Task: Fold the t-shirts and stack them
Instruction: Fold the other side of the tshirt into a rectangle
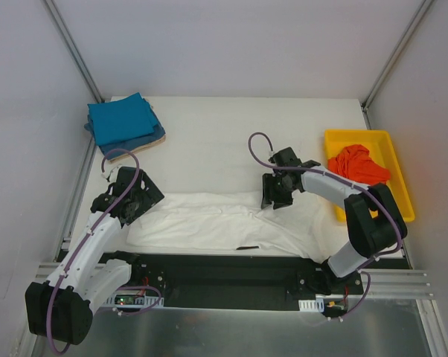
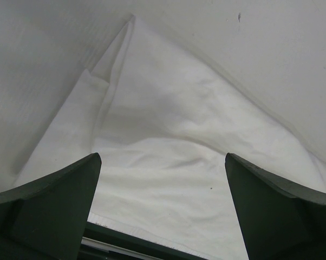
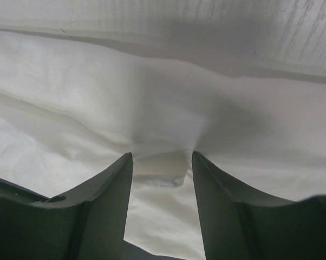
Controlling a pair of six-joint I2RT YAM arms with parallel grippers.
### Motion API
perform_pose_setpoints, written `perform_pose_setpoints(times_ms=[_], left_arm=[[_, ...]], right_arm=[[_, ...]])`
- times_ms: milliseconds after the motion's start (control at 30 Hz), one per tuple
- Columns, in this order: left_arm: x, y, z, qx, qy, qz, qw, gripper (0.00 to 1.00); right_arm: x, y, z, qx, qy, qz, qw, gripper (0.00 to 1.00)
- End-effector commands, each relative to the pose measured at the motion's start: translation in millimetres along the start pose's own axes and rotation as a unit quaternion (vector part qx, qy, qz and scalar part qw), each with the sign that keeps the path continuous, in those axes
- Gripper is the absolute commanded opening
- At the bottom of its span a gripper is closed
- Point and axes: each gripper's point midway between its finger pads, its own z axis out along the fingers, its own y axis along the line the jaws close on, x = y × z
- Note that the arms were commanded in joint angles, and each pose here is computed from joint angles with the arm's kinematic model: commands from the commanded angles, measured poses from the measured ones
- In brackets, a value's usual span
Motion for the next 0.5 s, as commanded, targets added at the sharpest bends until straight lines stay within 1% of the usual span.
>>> perform_pose_setpoints(times_ms=[0, 100, 167, 200, 233, 333, 467], left_arm=[[-6.7, -7.0, -8.2, 0.016, -0.007, -0.013, 1.0, 0.99], [-5.3, -5.0, -6.8, 0.011, -0.005, -0.013, 1.0, 0.99], [-4.0, -4.6, -6.2, 0.012, -0.003, -0.013, 1.0, 0.99], [-4.0, -4.6, -6.2, 0.012, -0.003, -0.013, 1.0, 0.99], [-3.9, -4.4, -6.5, 0.012, -0.003, -0.013, 1.0, 0.99], [-3.6, -3.6, -6.2, 0.011, -0.003, -0.01, 1.0, 0.99], [-2.0, -2.2, -4.7, 0.009, -0.001, -0.01, 1.0, 0.99]], right_arm=[[12.1, 12.9, -8.2, -0.034, 0.003, 0.004, 0.999, 0.5], [22.4, 18.2, -8.4, -0.043, 0.014, 0.003, 0.999, 0.5], [26.6, 15.4, -7.5, -0.029, 0.016, 0.008, 0.999, 0.45], [27.5, 14.3, -7.8, -0.024, 0.015, 0.01, 1.0, 0.42], [27.7, 13.3, -9.5, -0.02, 0.012, 0.013, 1.0, 0.33], [26.6, 13.7, -16.1, -0.009, -0.001, 0.015, 1.0, 0.19], [32.6, 13.6, -26.3, 0.021, -0.001, 0.019, 1.0, 0.18]])
